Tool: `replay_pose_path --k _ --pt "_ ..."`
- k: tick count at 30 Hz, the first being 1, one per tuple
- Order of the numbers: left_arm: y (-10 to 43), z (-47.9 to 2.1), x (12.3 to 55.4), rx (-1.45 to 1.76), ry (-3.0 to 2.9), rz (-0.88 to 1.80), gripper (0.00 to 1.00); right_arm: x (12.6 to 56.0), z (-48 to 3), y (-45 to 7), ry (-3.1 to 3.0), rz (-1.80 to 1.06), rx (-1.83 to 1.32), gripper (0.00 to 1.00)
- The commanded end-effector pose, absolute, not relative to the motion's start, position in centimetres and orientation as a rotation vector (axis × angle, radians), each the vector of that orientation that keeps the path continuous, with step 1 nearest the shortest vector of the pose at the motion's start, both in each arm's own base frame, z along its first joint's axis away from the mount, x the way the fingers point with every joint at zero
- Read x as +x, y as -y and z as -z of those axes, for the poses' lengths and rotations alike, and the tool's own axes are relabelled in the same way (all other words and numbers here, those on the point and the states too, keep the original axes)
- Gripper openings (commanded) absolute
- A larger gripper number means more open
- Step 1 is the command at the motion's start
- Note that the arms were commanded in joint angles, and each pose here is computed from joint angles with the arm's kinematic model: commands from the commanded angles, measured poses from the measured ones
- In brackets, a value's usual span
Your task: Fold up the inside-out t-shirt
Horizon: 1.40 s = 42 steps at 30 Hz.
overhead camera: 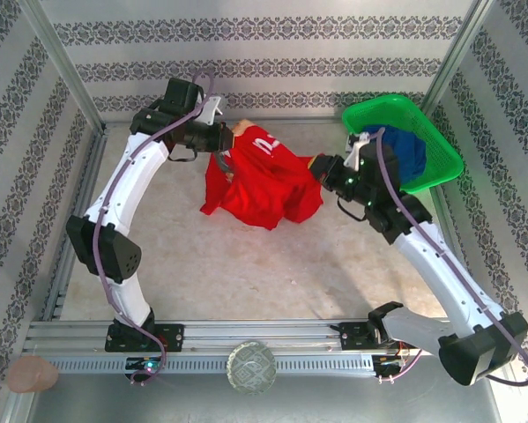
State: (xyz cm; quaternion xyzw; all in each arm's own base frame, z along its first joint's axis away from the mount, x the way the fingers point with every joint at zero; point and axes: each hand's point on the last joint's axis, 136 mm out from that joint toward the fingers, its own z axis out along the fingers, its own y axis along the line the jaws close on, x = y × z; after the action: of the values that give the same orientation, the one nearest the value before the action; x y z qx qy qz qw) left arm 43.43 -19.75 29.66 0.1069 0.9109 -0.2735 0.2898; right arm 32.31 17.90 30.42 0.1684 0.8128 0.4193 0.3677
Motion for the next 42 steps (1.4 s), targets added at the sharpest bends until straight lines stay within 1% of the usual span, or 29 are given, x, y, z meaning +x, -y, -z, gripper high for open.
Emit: replay_pose_path --k 1,2,3,4,5,6,7,8,12,14,16,18,19,21,25,30,34,36,42 --pt "18.7 -26.1 45.0 0.280 -2.519 0.676 0.20 33.7 -22.6 -15.1 -2.135 -0.872 0.711 0.00" --pt "18.9 -25.5 45.3 0.279 -2.528 0.688 0.25 33.8 -21.0 -14.4 -2.139 -0.835 0.752 0.19" --pt "19.0 -25.1 45.4 0.272 -2.535 0.699 0.30 33.7 -19.5 -13.6 -2.160 -0.779 0.768 0.40" --pt "19.2 -25.0 45.3 0.267 -2.539 0.716 0.37 33.6 -18.5 -12.9 -2.182 -0.725 0.782 0.53" --pt "19.4 -25.1 45.0 0.254 -2.535 0.742 0.49 33.4 -18.1 -12.3 -2.204 -0.678 0.757 0.59" --pt "19.6 -25.5 44.7 0.241 -2.517 0.767 0.69 33.1 -18.2 -11.9 -2.221 -0.629 0.714 0.62" --pt "19.7 -25.7 44.4 0.220 -2.496 0.794 0.97 32.9 -18.5 -11.6 -2.232 -0.595 0.680 0.63" --pt "19.8 -26.3 43.9 0.197 -2.461 0.824 0.99 32.7 -19.0 -11.4 -2.236 -0.573 0.629 0.64" --pt "19.7 -27.7 42.3 0.089 -2.317 0.926 0.99 32.9 -20.8 -11.5 -2.278 -0.530 0.407 0.64" --pt "18.9 -27.4 42.1 -0.023 -2.251 0.936 0.99 33.3 -20.4 -12.4 -2.340 -0.546 0.273 0.64" --pt "19.0 -27.5 41.7 -0.042 -2.156 0.984 0.99 33.8 -19.0 -13.2 -2.421 -0.546 0.176 0.65" --pt "18.6 -26.7 41.6 -0.170 -2.131 1.038 0.99 34.0 -16.9 -13.4 -2.515 -0.529 0.131 0.66" --pt "19.3 -26.2 41.4 -0.188 -2.150 1.093 0.99 34.2 -15.9 -13.4 -2.543 -0.519 0.129 0.66" --pt "21.5 -25.2 40.6 -0.108 -2.241 1.134 0.99 34.5 -14.6 -13.1 -2.572 -0.512 0.155 0.66" --pt "27.4 -22.8 37.4 0.234 -2.407 0.963 0.99 35.1 -12.2 -12.0 -2.615 -0.506 0.280 0.66" --pt "33.1 -17.8 34.9 0.497 -2.574 0.737 0.99 35.1 -9.8 -9.4 -2.621 -0.508 0.532 0.65" --pt "34.9 -13.6 34.6 0.636 -2.670 0.448 0.99 34.7 -9.4 -7.1 -2.566 -0.520 0.731 0.66" --pt "35.2 -12.0 35.0 0.649 -2.701 0.349 1.00 34.6 -9.7 -6.7 -2.542 -0.535 0.770 0.65" --pt "34.5 -8.7 36.1 0.595 -2.779 0.177 0.89 34.2 -10.9 -6.5 -2.495 -0.586 0.802 0.65"
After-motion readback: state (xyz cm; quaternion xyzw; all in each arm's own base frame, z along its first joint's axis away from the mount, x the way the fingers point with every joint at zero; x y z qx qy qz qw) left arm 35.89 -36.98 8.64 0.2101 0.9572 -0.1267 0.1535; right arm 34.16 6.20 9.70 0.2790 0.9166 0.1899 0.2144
